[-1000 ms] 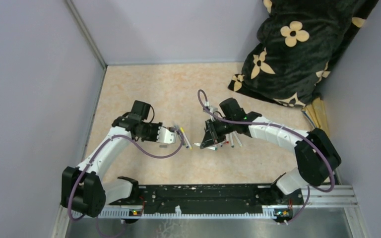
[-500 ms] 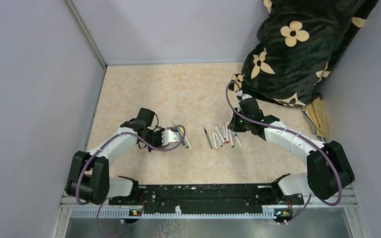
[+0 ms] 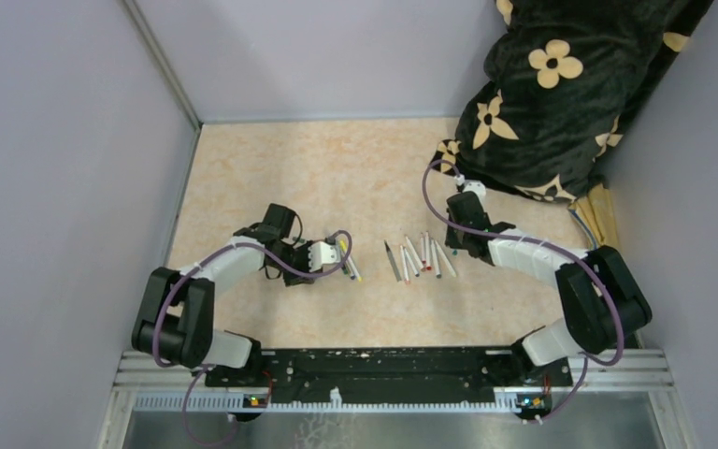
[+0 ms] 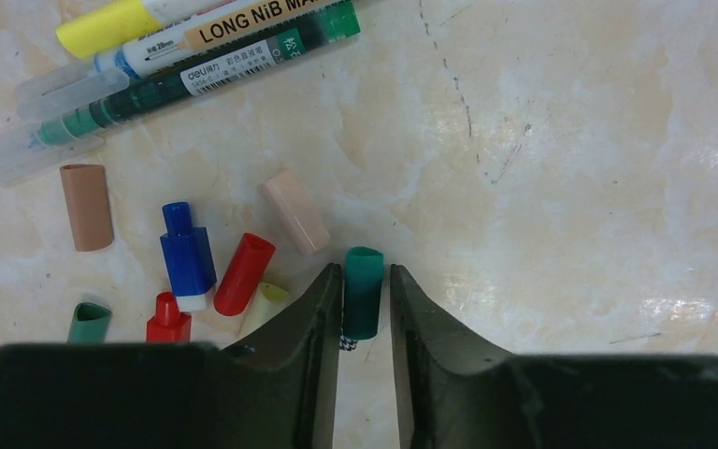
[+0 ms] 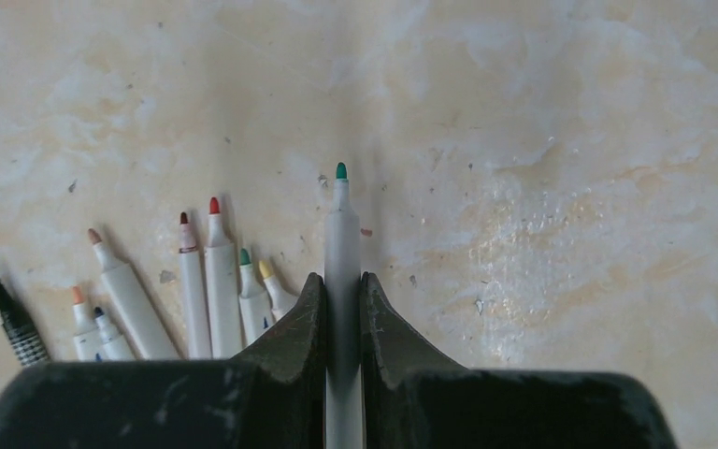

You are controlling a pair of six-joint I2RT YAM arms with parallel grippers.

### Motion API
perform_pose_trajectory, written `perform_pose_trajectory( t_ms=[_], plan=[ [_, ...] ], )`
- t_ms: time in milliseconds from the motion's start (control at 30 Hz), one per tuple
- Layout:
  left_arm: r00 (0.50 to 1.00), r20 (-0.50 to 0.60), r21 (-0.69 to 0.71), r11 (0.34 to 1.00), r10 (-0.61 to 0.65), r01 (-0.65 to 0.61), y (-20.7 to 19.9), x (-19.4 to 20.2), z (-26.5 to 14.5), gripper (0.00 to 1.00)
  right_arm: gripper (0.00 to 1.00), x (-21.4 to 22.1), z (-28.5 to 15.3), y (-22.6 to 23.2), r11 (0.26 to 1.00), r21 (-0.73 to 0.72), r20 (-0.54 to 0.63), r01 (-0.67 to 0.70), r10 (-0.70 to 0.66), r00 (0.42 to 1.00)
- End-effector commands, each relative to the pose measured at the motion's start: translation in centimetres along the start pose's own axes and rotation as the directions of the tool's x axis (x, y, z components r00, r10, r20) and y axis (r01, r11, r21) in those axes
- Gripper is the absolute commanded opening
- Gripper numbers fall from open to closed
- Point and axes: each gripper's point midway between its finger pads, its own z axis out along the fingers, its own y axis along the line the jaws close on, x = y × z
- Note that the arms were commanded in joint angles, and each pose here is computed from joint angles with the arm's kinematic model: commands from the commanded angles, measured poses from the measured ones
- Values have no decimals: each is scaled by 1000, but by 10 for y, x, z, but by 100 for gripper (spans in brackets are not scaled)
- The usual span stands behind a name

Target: Open the pen caps

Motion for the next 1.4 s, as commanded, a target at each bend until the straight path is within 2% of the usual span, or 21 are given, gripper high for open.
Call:
perform_pose_trajectory(
  t_ms=[0,233,300,333,400,433,633,833,867,900,1000,1133,1367],
  plan=[
    [1000,25,22,1000,-16,15,-5,-5,0,35,7,-11,15,-6,998,53,44,17,-20,999],
    [999,43,21,1000,-8,7,-2,-22,-20,54,12,-2,30,-13,995,86,9,49,-50,999],
    [998,57,27,1000,-12,10,-1,-29,-27,66,16,3,32,-13,994,86,-8,63,-62,998],
    [998,68,26,1000,-14,13,1,-34,-31,68,18,5,34,-14,994,86,-17,65,-64,998],
    [995,96,25,1000,-22,19,4,-44,-39,85,21,8,34,-13,995,78,-27,64,-62,998],
    [994,107,25,999,-24,22,6,-49,-44,87,22,9,34,-12,995,73,-31,63,-61,998],
    [980,192,13,998,-58,57,18,-72,-69,89,32,5,26,-6,998,39,-24,48,-47,999],
    [952,274,-40,988,-134,150,45,-79,-101,91,33,-21,2,9,999,-39,49,11,-10,999],
    [946,288,-51,984,-149,171,51,-78,-107,92,34,-30,-6,15,998,-65,76,6,-1,997],
    [939,302,-61,979,-167,194,57,-77,-113,98,34,-35,-11,23,996,-88,92,12,-4,996],
    [927,312,-83,966,-209,245,69,-70,-126,99,37,-44,-24,54,987,-149,119,62,-45,992],
    [906,323,-97,943,-274,320,78,-57,-137,99,37,-39,-38,121,953,-255,136,166,-135,981],
    [879,302,-75,910,-369,408,77,-42,-143,99,23,2,-33,226,867,-392,96,309,-295,951]
  ],
)
